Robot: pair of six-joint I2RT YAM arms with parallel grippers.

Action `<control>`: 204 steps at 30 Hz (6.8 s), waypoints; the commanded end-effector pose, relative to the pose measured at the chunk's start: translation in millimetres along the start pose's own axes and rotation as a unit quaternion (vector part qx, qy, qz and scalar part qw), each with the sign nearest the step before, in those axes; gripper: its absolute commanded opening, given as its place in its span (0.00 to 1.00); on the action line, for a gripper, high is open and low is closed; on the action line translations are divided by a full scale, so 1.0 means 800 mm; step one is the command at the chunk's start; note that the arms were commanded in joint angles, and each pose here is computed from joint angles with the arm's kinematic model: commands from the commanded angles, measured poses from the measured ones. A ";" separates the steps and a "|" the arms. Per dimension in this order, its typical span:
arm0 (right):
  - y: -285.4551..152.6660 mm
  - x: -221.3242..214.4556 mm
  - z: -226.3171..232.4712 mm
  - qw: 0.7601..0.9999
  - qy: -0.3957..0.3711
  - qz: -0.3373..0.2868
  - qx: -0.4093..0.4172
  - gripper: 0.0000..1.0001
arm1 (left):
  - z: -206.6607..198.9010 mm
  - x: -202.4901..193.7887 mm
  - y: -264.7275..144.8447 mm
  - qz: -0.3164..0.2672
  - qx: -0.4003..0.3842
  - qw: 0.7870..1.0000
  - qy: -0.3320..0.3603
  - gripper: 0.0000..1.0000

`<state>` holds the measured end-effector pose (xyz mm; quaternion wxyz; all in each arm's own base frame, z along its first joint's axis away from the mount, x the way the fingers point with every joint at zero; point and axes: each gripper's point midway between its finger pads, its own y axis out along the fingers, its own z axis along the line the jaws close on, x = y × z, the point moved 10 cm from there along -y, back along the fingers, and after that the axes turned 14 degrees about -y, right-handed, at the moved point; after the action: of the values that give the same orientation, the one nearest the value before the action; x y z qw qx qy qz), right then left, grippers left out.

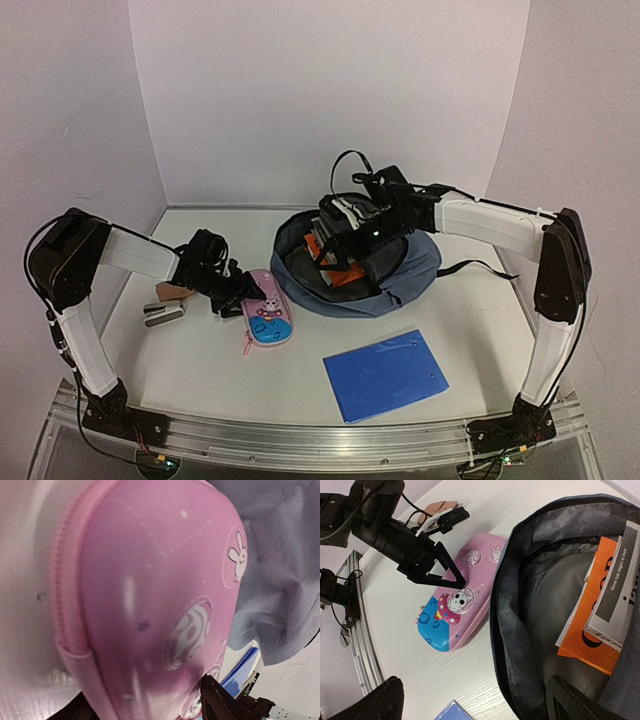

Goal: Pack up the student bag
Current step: Pick up the stationery from the center of the board, then place the stationery in the student bag, then pick up the stationery from the student bag.

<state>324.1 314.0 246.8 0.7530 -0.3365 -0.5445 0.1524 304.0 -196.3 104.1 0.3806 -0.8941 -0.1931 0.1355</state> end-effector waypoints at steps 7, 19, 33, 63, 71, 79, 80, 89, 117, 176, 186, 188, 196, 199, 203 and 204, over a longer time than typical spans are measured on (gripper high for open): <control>-0.010 0.012 0.000 1.000 -0.017 -0.013 -0.010 0.98 | -0.027 -0.008 -0.034 -0.020 -0.044 0.998 0.036 0.07; -0.047 0.034 -0.037 0.996 0.003 -0.039 -0.081 0.98 | -0.155 -0.015 -0.149 -0.056 -0.144 0.984 0.084 0.00; -0.091 0.009 -0.102 0.985 0.063 -0.035 -0.158 0.98 | -0.249 0.062 -0.052 -0.057 -0.096 0.994 0.015 0.00; -0.069 0.000 -0.105 0.989 0.078 -0.029 -0.122 0.98 | -0.239 0.045 0.060 -0.083 0.125 0.988 -0.029 0.31; -0.051 0.009 -0.085 0.993 0.063 -0.028 -0.096 0.96 | -0.251 0.034 0.016 -0.094 0.123 0.988 -0.014 0.51; -0.014 0.026 -0.071 0.995 0.076 -0.036 -0.059 0.92 | -0.228 0.025 -0.008 -0.105 0.132 0.985 -0.026 0.45; -0.008 0.027 -0.072 0.994 0.082 -0.038 -0.054 0.93 | -0.228 0.025 -0.006 -0.103 0.131 0.986 -0.027 0.44; 0.030 0.023 -0.081 0.994 0.095 -0.025 -0.052 0.91 | -0.217 0.032 -0.019 -0.102 0.103 0.988 -0.050 0.39; 0.051 -0.018 -0.066 0.993 0.082 0.031 -0.077 0.88 | -0.215 0.111 -0.035 -0.078 -0.087 0.993 0.029 0.71; 0.011 0.089 -0.005 0.939 -0.194 0.006 -0.285 0.98 | -0.267 0.082 -0.142 -0.142 -0.198 0.958 -0.152 0.00; 0.024 0.095 -0.029 0.858 -0.276 0.039 -0.432 0.74 | -0.269 0.047 -0.156 -0.075 -0.232 0.960 -0.139 0.00; 0.026 0.092 -0.031 0.846 -0.297 0.043 -0.441 0.62 | -0.270 0.040 -0.164 -0.065 -0.234 0.962 -0.129 0.00; -0.003 0.100 -0.012 0.825 -0.347 -0.010 -0.446 0.10 | -0.259 0.016 -0.183 -0.032 -0.227 0.971 -0.060 0.32; -0.011 0.094 -0.001 0.815 -0.380 -0.028 -0.436 0.00 | -0.252 0.010 -0.182 -0.006 -0.229 0.973 -0.039 0.63; -0.020 0.086 0.011 0.807 -0.411 -0.047 -0.422 0.00 | -0.242 0.009 -0.176 0.020 -0.224 0.974 -0.026 0.71; -0.021 0.085 0.014 0.805 -0.419 -0.050 -0.416 0.00 | -0.242 0.009 -0.175 0.024 -0.224 0.974 -0.019 0.72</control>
<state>347.5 353.1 249.8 0.2832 -0.5417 -0.7867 0.0865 363.1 -227.0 319.5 0.1873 -0.9348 -0.2547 0.1620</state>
